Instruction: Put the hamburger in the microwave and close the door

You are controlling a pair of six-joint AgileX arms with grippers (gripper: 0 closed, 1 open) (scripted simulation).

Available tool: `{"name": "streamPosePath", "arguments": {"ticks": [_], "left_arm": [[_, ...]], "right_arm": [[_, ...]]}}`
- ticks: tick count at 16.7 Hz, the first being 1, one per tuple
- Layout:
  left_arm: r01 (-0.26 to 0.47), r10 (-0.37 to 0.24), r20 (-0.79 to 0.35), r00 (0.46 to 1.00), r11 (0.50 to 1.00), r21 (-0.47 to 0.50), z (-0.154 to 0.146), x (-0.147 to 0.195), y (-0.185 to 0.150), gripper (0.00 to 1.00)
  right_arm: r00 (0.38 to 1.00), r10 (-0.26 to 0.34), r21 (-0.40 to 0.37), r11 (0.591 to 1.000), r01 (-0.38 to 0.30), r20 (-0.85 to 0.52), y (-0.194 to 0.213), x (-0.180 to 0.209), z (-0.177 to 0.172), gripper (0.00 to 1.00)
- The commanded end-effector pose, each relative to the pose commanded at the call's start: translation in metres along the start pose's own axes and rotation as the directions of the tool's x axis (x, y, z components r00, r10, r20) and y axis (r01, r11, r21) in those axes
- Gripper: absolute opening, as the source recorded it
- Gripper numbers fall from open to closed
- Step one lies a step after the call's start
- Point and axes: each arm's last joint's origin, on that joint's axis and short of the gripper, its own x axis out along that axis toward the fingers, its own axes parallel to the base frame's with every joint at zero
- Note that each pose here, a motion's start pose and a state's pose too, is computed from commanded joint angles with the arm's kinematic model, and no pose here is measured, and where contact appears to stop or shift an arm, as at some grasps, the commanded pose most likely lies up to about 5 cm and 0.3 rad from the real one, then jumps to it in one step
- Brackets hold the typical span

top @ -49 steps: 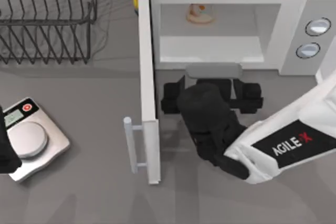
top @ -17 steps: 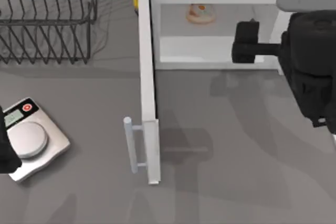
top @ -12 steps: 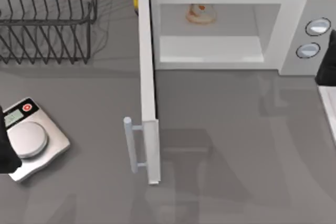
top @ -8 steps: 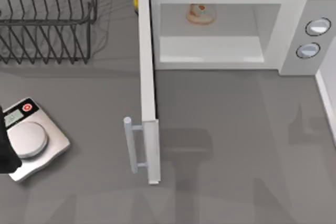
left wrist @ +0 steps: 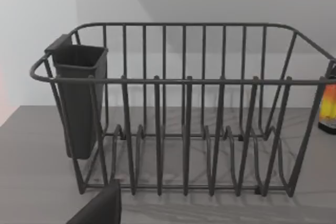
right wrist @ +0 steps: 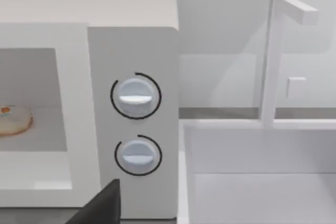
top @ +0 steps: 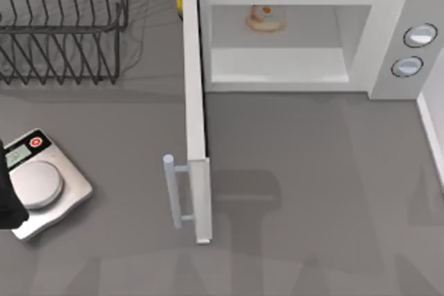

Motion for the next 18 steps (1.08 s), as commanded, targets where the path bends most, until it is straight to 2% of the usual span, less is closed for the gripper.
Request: {"name": "streamPosePath", "arguments": {"ticks": [5,18], "left_arm": [[0.000,0.000,0.000,1.000,1.000,0.000,0.0000,0.0000,0.0000,1.00],[0.000,0.000,0.000,1.000,1.000,0.000,0.0000,0.0000,0.0000,0.02]], "right_arm": [[1.000,0.000,-0.002,1.000,0.000,0.002,-0.0004,-0.0002,-0.0012,1.00],[1.000,0.000,-0.002,1.000,0.000,0.002,-0.0004,-0.0002,-0.0012,1.00]]}}
